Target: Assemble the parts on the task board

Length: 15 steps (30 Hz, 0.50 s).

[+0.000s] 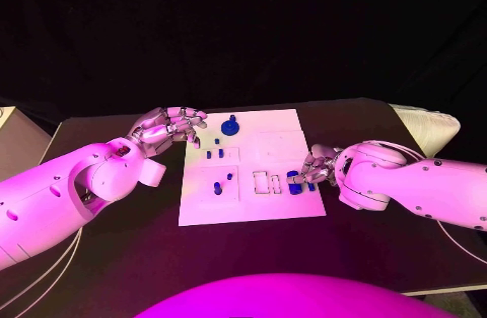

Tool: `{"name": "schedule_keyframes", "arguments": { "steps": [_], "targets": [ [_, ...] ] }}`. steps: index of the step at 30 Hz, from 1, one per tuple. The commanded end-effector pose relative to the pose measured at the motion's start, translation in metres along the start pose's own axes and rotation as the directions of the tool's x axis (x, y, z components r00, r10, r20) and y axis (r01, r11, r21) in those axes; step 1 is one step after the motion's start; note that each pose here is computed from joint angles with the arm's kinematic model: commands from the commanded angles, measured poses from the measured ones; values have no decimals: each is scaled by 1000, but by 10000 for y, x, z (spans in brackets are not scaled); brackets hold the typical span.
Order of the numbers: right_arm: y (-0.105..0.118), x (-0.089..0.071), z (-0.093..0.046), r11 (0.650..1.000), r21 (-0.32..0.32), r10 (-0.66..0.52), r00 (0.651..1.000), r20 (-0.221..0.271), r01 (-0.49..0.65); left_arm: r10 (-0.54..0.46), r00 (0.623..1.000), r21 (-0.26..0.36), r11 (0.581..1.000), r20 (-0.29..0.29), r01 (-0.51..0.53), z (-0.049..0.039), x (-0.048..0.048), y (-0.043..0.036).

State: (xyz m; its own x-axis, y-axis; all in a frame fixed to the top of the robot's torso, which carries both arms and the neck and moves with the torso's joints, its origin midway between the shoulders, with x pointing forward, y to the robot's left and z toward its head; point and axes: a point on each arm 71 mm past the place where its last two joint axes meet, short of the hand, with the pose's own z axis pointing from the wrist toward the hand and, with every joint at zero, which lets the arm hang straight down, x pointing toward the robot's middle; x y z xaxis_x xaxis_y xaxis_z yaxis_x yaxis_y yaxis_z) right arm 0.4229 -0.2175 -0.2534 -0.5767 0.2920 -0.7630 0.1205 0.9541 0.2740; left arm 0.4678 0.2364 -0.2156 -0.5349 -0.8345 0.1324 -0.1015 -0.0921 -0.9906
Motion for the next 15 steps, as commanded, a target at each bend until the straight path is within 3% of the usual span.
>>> {"name": "schedule_keyframes", "arguments": {
  "steps": [1, 15],
  "targets": [
    [10, 10, 21, 996, 4, -89, 996, 17, 89, -4, 1000, 12, 1000, -27, 5, -1, 28, -10],
    [69, 120, 150, 993, 5, -117, 992, 46, 117, -4, 1000, 5, 1000, -29, 4, -12, 18, -9]
  ]
}}
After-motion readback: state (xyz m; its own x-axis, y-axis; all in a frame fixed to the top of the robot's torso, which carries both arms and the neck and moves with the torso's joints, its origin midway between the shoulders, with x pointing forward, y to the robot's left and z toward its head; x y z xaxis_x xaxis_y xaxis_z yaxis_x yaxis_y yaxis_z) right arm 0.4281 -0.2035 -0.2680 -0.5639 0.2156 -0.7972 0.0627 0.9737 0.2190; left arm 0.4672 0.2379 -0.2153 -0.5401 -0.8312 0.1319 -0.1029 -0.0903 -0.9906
